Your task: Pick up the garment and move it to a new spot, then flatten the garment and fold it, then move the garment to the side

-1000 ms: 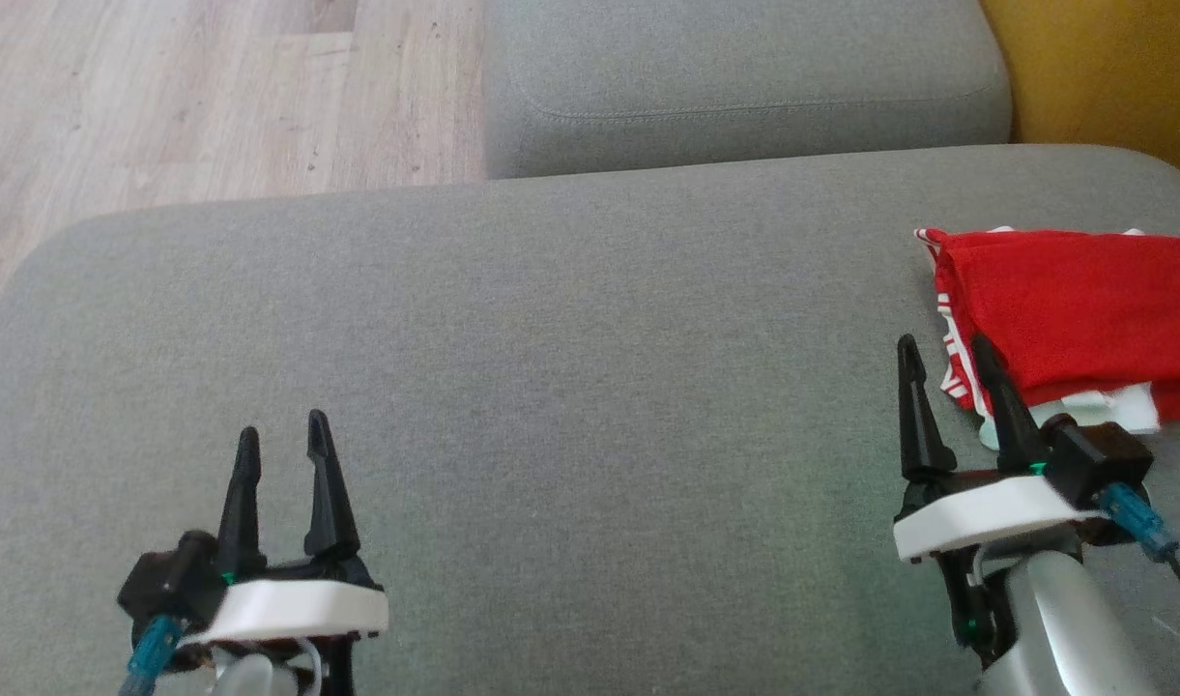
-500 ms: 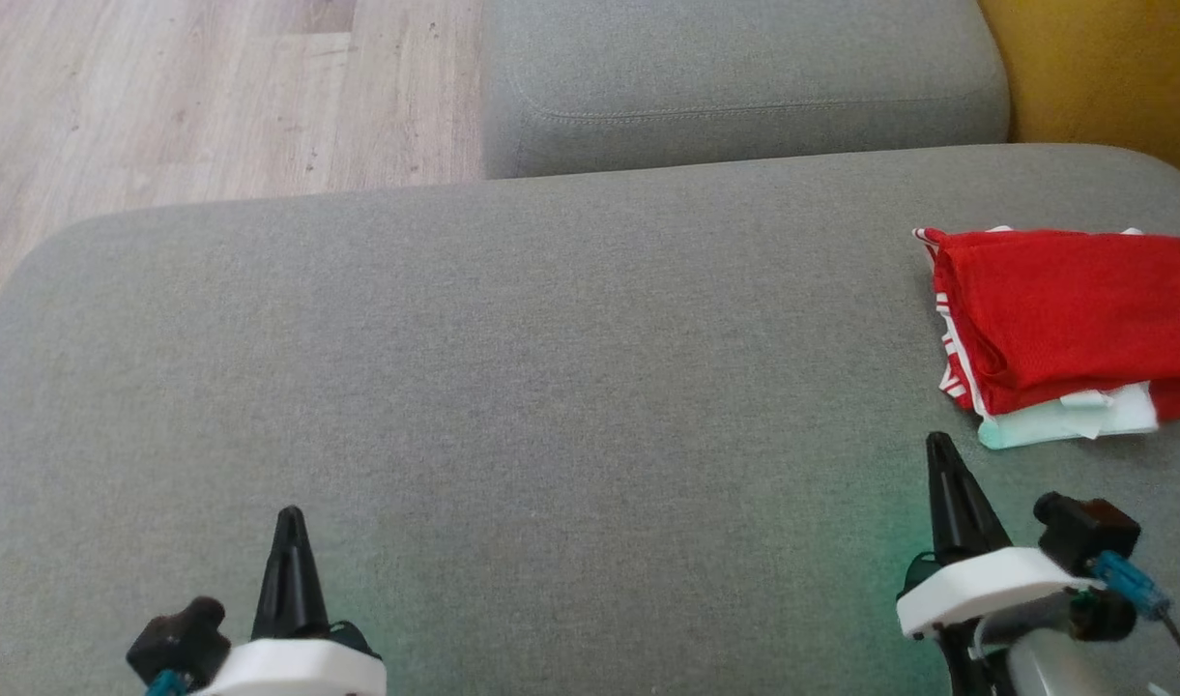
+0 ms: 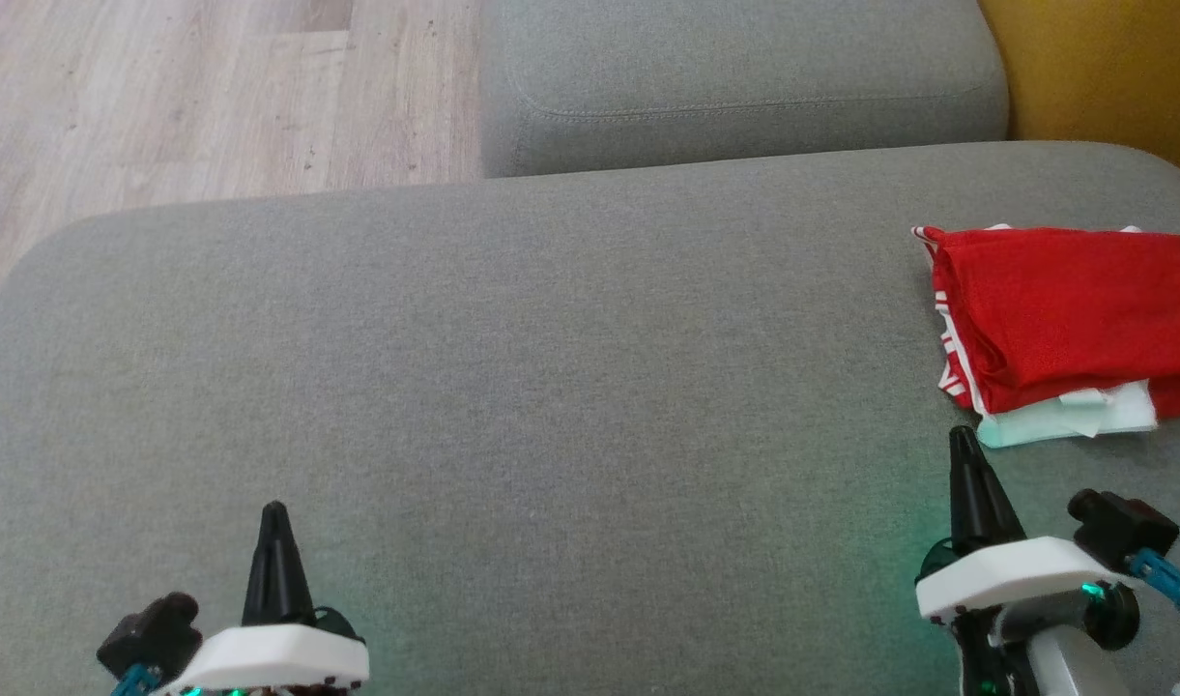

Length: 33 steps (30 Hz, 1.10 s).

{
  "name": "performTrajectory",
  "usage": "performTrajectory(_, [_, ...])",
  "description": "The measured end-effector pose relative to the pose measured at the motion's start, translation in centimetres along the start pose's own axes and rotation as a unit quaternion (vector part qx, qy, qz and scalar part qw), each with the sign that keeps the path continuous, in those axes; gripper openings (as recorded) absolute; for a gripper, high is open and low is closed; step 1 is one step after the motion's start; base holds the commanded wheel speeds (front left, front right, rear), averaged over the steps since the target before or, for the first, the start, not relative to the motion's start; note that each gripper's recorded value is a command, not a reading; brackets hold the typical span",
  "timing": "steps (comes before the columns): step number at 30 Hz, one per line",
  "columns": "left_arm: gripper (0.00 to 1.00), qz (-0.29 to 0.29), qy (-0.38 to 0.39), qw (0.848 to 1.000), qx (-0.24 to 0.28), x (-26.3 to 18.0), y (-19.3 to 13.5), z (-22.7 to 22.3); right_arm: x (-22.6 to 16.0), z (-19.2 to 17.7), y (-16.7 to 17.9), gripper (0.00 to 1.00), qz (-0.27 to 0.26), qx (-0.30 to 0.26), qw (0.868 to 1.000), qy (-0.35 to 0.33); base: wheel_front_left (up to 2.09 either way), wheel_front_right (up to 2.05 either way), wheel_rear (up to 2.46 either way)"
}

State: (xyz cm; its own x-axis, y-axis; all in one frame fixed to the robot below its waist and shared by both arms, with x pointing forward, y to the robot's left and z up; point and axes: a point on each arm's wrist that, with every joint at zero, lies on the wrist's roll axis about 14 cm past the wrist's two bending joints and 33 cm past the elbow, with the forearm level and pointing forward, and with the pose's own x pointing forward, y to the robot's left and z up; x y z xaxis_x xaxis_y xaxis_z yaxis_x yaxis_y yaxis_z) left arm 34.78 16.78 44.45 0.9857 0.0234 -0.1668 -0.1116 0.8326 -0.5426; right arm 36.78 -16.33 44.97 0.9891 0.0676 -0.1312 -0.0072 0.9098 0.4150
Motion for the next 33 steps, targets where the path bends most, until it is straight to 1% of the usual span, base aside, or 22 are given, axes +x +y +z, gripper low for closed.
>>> performTrajectory(16, [0.00,0.010,0.009,0.997,-0.077,0.2,0.5,0.1,0.1,0.6,-0.8,0.00,-0.019,0.089,0.996,-0.004,0.00,0.00,0.00])
performTrajectory(33, [0.00,0.008,0.010,0.987,-0.160,0.8,0.4,0.9,0.2,1.2,-1.5,0.00,-0.032,0.185,0.982,-0.009,0.00,0.00,0.00])
